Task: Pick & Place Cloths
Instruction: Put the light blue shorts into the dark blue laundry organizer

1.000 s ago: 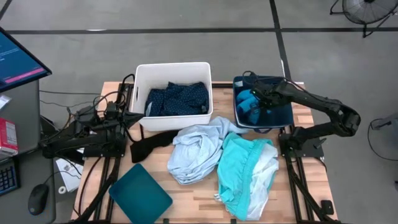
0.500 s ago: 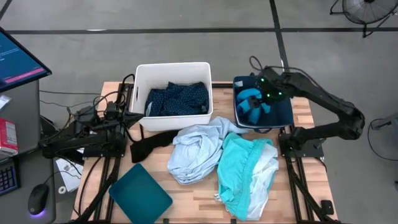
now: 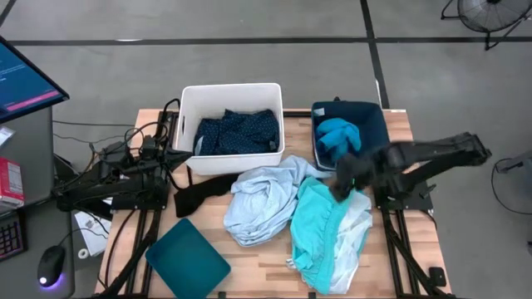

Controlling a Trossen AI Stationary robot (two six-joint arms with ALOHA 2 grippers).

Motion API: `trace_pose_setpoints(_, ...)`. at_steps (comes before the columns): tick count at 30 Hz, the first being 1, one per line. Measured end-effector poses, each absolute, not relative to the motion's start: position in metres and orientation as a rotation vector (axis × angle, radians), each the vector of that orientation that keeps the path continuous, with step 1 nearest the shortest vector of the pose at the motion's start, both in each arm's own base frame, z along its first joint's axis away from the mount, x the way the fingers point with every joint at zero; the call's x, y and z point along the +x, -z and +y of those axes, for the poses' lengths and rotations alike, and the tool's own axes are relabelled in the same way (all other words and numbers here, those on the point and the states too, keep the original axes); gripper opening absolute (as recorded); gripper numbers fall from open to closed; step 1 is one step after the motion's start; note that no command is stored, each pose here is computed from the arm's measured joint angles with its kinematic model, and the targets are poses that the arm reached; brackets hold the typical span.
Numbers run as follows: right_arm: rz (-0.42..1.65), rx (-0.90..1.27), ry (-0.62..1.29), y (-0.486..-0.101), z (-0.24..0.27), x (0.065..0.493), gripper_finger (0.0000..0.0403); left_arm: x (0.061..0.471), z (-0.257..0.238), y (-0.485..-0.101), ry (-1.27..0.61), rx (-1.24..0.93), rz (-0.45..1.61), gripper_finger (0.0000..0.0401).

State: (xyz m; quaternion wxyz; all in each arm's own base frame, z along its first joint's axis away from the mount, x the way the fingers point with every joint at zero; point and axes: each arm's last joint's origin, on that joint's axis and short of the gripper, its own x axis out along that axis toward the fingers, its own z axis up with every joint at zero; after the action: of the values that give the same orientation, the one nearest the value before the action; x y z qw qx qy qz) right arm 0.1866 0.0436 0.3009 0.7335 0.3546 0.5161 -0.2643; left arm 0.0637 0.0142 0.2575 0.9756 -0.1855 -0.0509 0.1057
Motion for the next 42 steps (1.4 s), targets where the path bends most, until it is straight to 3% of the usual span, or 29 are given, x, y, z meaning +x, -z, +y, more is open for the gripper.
trace_pose_setpoints(6,1.17,0.74,0.466,-0.26,0.089,0.195,0.0319,0.064,0.014,-0.258,-0.213,-0.374,-0.103,0.0001)
trace_pose_setpoints(15,1.31,0.698,0.667,-0.201,0.102,0.191,0.0319,0.064,0.014,-0.257,-0.213,-0.374,-0.102,0.0001)
trace_pose_setpoints(23,1.322,0.76,0.604,-0.166,0.107,0.198,0.0309,0.064,0.014,-0.257,-0.213,-0.374,-0.102,0.0001)
trace_pose_setpoints(28,1.365,0.753,0.616,-0.149,0.111,0.204,0.0239,0.064,0.014,-0.257,-0.213,-0.374,-0.102,0.0001)
trace_pose_setpoints(31,1.383,0.763,0.61,-0.144,0.113,0.206,0.0152,0.064,0.014,-0.257,-0.213,-0.374,-0.102,0.0001)
trace_pose_setpoints(34,1.393,0.776,0.605,-0.145,0.112,0.207,0.004,0.064,0.014,-0.257,-0.213,-0.374,-0.102,0.0001)
trace_pose_setpoints(35,1.389,0.78,0.599,-0.146,0.112,0.207,0.0023,0.064,0.014,-0.257,-0.213,-0.374,-0.102,0.0001)
trace_pose_setpoints(42,1.305,0.835,0.565,-0.167,0.11,0.205,0.0008,0.064,0.014,-0.257,-0.213,-0.374,-0.102,0.0001)
